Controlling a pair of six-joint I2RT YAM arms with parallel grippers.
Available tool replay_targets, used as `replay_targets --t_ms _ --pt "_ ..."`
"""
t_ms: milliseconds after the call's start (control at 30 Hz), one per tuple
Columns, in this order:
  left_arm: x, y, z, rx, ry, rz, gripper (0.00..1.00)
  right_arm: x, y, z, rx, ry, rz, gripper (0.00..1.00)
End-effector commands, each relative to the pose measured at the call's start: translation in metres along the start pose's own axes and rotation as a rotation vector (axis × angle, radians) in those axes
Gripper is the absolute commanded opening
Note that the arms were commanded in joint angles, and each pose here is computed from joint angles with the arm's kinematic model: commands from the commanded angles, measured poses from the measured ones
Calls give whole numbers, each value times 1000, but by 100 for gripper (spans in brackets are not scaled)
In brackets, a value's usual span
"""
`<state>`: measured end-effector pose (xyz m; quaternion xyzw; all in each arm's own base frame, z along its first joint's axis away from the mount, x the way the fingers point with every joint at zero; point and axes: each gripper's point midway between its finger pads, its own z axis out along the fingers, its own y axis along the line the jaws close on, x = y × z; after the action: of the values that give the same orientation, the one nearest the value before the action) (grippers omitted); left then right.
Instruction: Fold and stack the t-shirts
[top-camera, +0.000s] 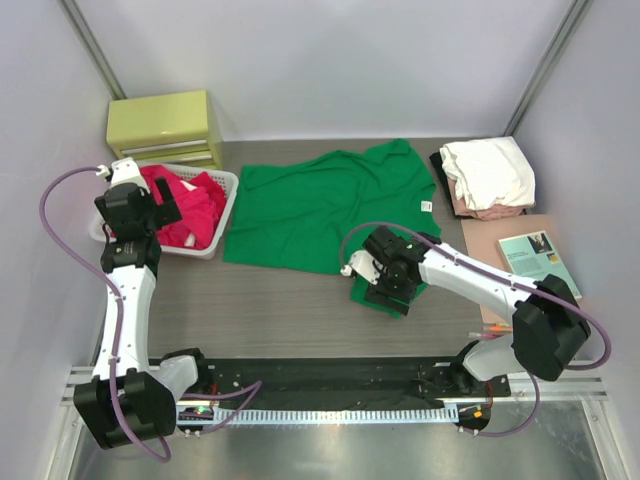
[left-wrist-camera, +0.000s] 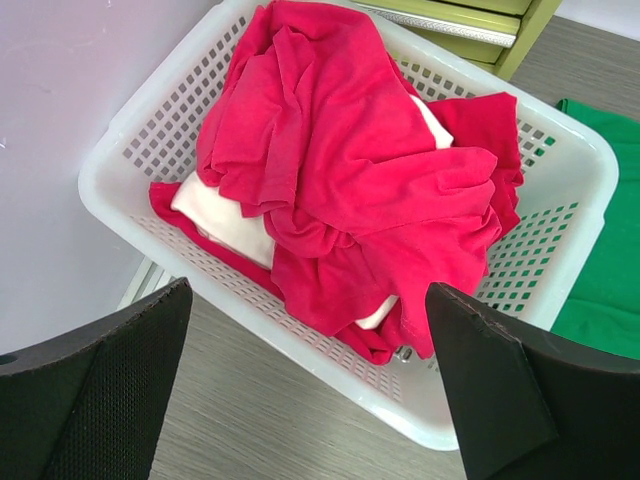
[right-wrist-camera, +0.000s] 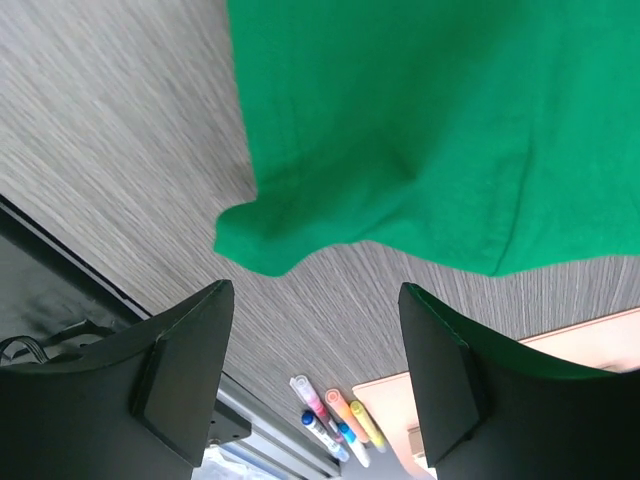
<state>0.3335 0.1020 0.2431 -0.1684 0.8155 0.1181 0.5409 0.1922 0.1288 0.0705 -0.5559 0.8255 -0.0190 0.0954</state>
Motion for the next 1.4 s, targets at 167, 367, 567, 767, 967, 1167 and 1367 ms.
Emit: replay_targets --t_ms 167,367,567,767,967,1167,1367 --pt "-12 -1 0 13 -46 2 100 16 9 -4 16 107 -122 73" --pt "-12 -2 5 11 -36 3 100 17 17 10 -59 176 -145 74" --pt "-14 0 3 3 -42 13 100 11 35 18 -129 236 -222 74" --pt "-8 -1 3 12 -37 23 100 -5 38 22 -141 193 -207 1" --pt "-8 -4 5 28 -33 27 100 7 41 14 -134 209 -206 1" --pt "-5 -7 10 42 -22 23 100 23 42 -14 -134 219 -210 22" --pt "-4 -8 11 48 -17 26 100 7 43 -17 -116 164 -209 64"
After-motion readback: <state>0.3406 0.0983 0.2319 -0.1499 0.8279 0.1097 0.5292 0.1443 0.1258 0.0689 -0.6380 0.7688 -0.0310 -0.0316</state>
